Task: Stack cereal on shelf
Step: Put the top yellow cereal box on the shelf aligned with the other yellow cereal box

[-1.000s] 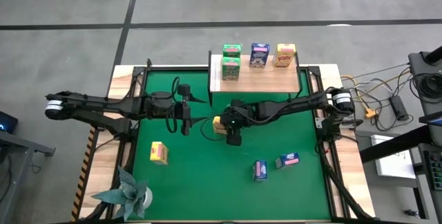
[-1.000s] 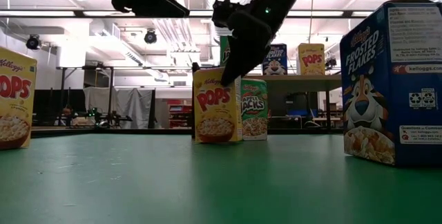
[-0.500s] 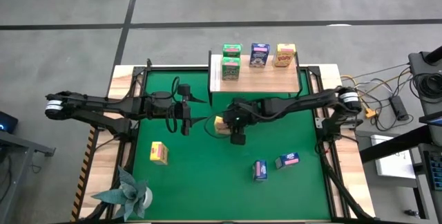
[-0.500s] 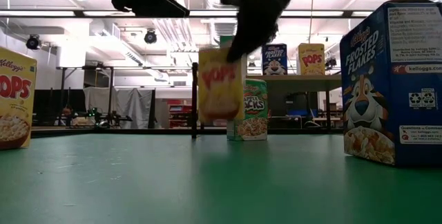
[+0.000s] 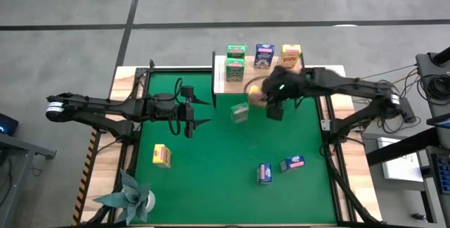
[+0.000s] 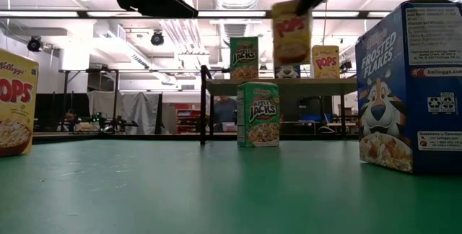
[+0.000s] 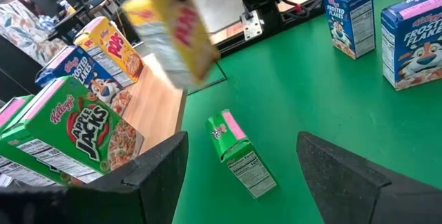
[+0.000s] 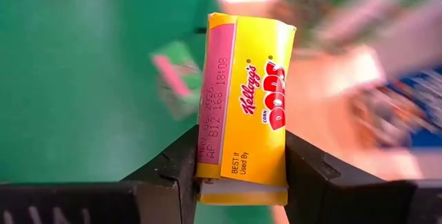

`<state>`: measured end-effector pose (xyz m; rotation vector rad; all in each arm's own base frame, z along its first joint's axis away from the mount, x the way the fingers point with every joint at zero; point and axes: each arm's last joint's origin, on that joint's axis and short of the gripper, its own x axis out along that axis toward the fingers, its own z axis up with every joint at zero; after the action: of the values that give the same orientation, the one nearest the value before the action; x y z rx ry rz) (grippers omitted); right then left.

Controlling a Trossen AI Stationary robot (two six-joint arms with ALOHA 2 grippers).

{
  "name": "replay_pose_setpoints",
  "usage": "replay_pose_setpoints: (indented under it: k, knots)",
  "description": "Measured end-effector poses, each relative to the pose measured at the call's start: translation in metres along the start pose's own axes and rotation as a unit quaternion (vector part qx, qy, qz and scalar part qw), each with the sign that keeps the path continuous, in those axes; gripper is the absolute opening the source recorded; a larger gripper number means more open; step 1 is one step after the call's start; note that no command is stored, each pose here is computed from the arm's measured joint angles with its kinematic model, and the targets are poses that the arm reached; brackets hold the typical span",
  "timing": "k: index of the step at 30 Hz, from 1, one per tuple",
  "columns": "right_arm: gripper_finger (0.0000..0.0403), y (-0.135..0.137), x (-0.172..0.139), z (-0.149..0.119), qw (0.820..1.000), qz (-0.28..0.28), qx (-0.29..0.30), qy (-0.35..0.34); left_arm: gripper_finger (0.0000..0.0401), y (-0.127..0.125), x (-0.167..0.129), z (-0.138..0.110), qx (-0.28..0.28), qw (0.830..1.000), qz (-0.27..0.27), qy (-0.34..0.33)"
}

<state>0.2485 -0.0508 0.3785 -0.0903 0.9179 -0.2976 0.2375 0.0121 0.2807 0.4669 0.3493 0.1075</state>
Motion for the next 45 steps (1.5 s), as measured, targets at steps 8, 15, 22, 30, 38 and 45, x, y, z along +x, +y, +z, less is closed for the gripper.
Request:
replay_pose_setpoints:
  k: [8, 15, 22, 30, 38, 45]
  knots:
    - [0.0143, -0.059, -0.011, -0.043, 0.992, -0.085, 0.096, 0.017, 0.0254, 0.000, 0.000, 0.000, 0.000, 1.000, 0.000, 0.000]
    - [0.0158, -0.085, 0.000, -0.062, 0.983, -0.106, 0.143, 0.031, 0.0254, 0.000, 0.000, 0.000, 0.000, 1.000, 0.000, 0.000]
    - [0.0211, -0.091, 0.000, -0.063, 0.982, -0.108, 0.153, 0.022, 0.0254, 0.000, 0.000, 0.000, -0.002, 1.000, 0.000, 0.000]
    - [0.0254, -0.093, -0.009, -0.057, 0.983, -0.113, 0.147, 0.008, 0.0254, 0.000, 0.000, 0.000, -0.006, 1.000, 0.000, 0.000]
    - [0.0258, -0.097, -0.028, -0.043, 0.975, -0.132, 0.174, -0.043, 0.0254, 0.000, 0.000, 0.000, -0.009, 1.000, 0.000, 0.000]
    - [0.0216, -0.094, -0.025, -0.036, 0.972, -0.132, 0.185, -0.062, 0.0254, 0.000, 0.000, 0.000, -0.009, 1.000, 0.000, 0.000]
